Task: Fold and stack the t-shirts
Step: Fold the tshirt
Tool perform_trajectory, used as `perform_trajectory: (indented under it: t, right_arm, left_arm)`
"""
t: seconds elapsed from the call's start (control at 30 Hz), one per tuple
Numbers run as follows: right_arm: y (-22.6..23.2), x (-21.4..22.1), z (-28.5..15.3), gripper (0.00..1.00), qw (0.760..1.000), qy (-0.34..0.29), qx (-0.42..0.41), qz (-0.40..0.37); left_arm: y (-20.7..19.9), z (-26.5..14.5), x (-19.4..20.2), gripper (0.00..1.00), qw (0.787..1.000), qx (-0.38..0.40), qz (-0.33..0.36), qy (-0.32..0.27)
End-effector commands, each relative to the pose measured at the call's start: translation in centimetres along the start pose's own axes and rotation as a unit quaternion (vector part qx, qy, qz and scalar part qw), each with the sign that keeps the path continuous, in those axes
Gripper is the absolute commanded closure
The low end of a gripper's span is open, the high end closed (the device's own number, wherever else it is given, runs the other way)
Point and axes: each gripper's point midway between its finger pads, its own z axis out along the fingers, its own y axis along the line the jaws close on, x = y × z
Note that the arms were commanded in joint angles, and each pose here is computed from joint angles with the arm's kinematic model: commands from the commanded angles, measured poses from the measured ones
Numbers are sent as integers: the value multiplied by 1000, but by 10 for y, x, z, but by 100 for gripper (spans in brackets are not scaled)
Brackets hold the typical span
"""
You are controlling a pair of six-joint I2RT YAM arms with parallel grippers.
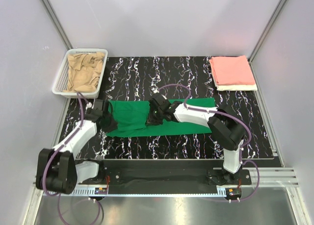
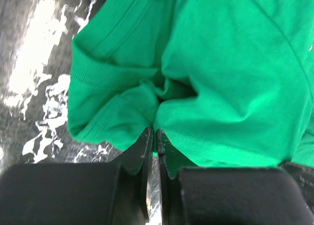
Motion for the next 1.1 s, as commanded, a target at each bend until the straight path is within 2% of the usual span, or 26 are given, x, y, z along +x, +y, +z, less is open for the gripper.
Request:
perform_trajectory:
  t: [0.0, 0.1, 0.33, 0.47, 0.67, 0.8, 1.07]
  right_arm:
    - [25, -13, -11, 100, 999, -4, -36, -13]
    - [22, -21, -9, 100, 999, -4, -35, -8]
    - [12, -33, -7, 100, 999, -1, -35, 1]
    - [12, -25, -5, 100, 999, 18, -43, -5]
    - [5, -19, -7, 100, 999, 24, -38, -3]
    - [3, -14, -2, 100, 999, 33, -37, -6]
    - [-9, -7, -3, 100, 999, 32, -23, -3]
  left_arm:
    - [-21, -5, -31, 90, 999, 15, 14, -35]
    - [-24, -4, -37, 100, 999, 9, 23, -39]
    - [-38, -4, -54, 100, 998, 14, 35, -42]
    - [-40, -5, -46, 100, 999, 23, 30, -26]
    - [-19, -8, -30, 100, 999, 13, 26, -32]
    - [-9, 1, -15, 100, 1000, 2, 27, -14]
    - [1, 8, -7, 100, 1000, -12, 24, -13]
